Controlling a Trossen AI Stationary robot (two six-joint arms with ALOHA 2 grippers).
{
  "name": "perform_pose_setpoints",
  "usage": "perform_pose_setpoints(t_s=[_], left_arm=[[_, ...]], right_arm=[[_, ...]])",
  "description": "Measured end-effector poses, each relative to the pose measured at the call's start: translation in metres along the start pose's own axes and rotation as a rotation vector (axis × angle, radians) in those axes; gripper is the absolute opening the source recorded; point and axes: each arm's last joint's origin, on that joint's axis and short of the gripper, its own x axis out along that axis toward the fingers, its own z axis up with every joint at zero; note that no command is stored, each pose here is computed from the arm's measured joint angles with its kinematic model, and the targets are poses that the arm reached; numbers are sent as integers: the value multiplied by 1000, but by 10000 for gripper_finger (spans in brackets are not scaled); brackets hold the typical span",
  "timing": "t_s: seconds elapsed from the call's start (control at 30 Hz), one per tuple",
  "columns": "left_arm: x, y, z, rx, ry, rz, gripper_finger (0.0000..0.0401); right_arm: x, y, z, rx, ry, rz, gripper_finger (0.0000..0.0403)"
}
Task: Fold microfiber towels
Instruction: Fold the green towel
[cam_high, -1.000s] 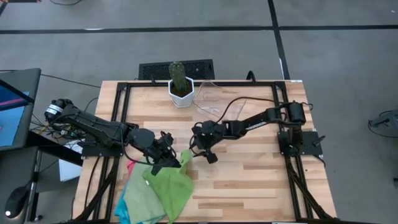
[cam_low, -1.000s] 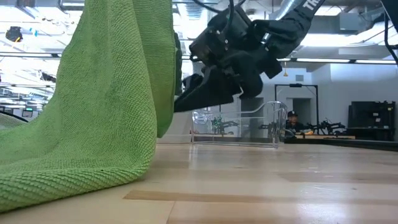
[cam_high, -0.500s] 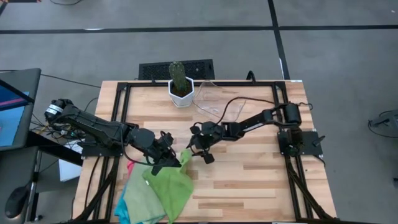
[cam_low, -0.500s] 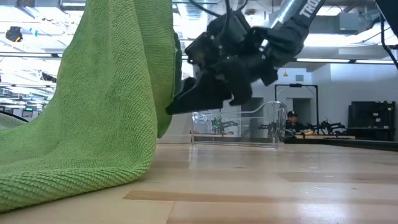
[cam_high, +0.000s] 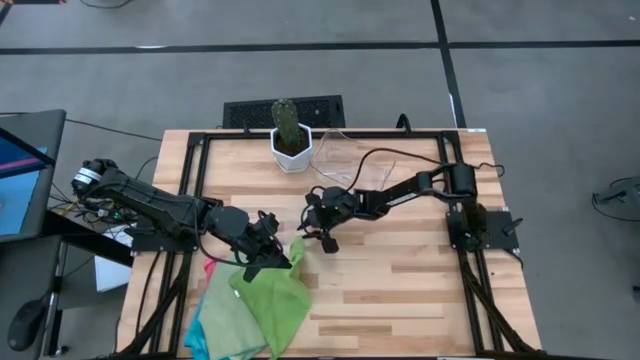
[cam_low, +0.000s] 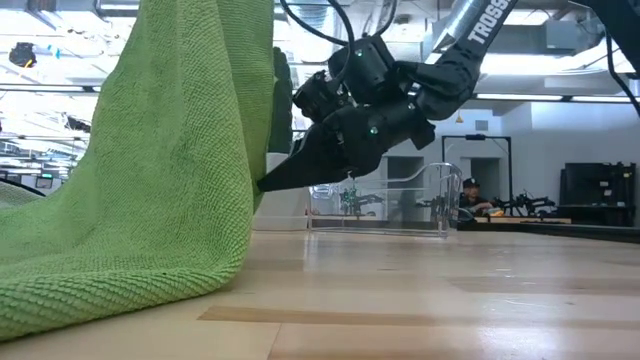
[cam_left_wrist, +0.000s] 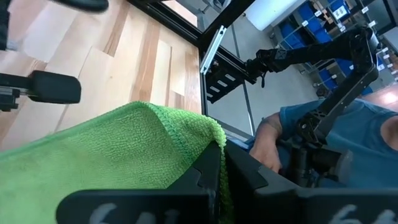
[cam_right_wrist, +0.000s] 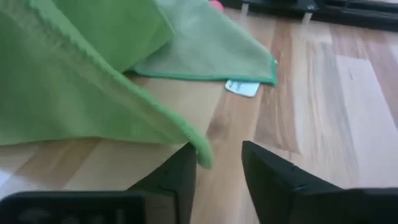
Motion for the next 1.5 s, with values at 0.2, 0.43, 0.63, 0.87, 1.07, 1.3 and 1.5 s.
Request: perform_pose_setpoints(t_s=[0.2,0.43,0.63,0.87,1.07,1.3,1.5], left_arm=[[0,0,0,17,0,0,0],[0,0,0,17,-4,5,0],[0,0,0,17,-11,11,0],[-2,-4,8,41,-69,48,0],[-7,-6,15,130,-93,169,0],[-17,12,29,317,-110,425,0],[-25,29,56,593,-198,565,0]], right_arm=[[0,1,0,-8,3,4,87],[0,1,-1,-31,9,5,11],[2,8,0,-36,28,13,8],[-23,19,23,-94,196,-168,6],[-65,35,56,-155,304,-283,5],[-128,53,96,-208,355,-568,5],[-170,63,112,-233,408,-852,5]])
